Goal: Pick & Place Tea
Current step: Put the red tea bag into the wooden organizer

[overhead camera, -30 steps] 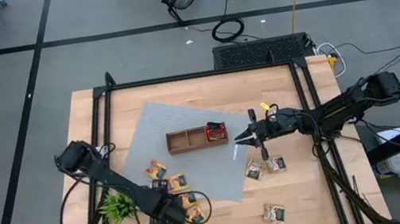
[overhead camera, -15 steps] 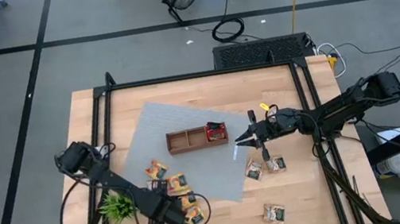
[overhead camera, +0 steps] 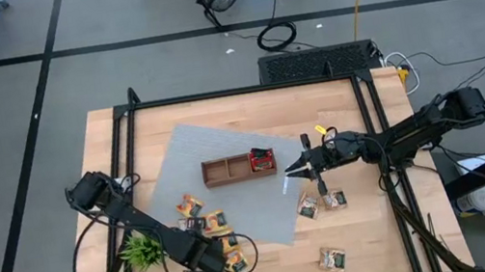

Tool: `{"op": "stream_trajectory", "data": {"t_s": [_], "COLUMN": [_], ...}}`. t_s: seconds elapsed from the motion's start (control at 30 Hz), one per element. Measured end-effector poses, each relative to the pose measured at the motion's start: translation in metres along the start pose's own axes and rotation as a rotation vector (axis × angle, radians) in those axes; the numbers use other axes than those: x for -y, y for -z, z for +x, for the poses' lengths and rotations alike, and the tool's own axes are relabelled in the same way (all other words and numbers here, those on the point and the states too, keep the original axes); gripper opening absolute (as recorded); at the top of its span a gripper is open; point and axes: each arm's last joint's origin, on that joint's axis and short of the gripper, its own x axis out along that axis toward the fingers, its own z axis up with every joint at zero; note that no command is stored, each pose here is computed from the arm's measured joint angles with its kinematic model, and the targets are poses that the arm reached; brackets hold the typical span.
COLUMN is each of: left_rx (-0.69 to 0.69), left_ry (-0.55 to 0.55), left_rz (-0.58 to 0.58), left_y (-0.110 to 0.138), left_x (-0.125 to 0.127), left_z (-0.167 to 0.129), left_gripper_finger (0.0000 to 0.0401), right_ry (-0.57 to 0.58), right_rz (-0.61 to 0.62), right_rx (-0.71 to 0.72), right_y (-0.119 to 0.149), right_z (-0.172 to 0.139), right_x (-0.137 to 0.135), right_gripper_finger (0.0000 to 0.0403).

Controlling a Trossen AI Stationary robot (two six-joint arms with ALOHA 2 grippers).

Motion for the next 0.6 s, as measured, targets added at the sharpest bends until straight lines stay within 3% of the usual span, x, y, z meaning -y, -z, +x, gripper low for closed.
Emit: {"op": "stream_trajectory", "data": {"t_s": [0.17,0.27,0.5,0.6], "left_rx": [0.007,0.117,0.364,0.361], "left_ry": [-0.114,-0.237,-0.644,-0.836], "left_rz": [-0.026,-0.041,0.044,0.142], "left_y": [-0.002,-0.006,-0.020,-0.026], "left_x": [-0.002,-0.006,-0.014,-0.026], "left_z": [-0.027,-0.062,-0.109,-0.110], "left_gripper_finger": [0.0006,0.0004,0.0003,0.0003], "right_ry": [0.000,0.000,0.002,0.040], "right_rz": [0.005,0.005,0.046,0.081], "right_rx": [0.000,0.001,0.024,0.031], "right_y": [0.000,0.000,-0.002,-0.003], "right_z": [0.000,0.000,0.000,0.000], "right_x": [0.000,0.000,0.000,0.001], "right_gripper_finger": [0.0045,0.0045,0.0045,0.0045]}}
